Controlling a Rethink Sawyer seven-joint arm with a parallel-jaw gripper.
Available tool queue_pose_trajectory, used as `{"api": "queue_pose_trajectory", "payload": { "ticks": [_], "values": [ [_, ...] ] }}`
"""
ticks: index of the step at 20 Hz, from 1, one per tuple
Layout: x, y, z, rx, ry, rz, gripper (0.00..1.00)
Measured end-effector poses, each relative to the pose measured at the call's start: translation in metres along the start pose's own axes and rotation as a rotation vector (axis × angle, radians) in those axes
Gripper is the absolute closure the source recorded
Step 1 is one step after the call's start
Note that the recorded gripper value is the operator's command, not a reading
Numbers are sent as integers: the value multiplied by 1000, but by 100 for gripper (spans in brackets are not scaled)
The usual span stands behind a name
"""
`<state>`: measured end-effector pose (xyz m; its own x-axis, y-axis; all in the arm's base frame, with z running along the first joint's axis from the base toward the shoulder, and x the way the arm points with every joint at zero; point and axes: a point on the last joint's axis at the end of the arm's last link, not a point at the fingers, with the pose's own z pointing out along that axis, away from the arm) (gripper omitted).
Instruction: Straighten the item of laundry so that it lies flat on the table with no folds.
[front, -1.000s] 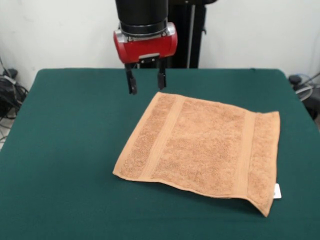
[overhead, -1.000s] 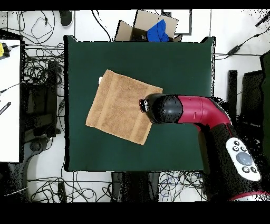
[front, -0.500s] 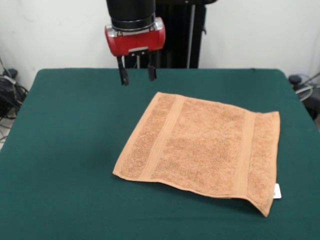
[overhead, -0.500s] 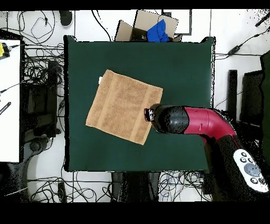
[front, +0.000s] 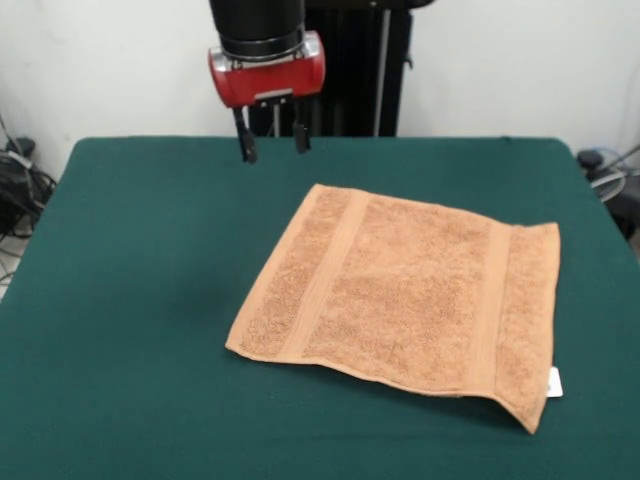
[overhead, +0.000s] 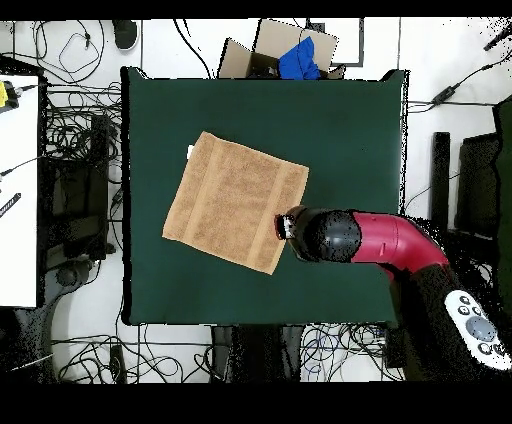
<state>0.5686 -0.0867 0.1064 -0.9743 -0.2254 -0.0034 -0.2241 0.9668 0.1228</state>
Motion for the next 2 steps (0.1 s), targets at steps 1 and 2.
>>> {"api": "queue_pose_trajectory", "payload": {
  "ticks": [1,2],
  "values": [
    [1,1,1,-2,3,-1,0],
    [3,2,1,-4,6,-2,0]
  ]
}}
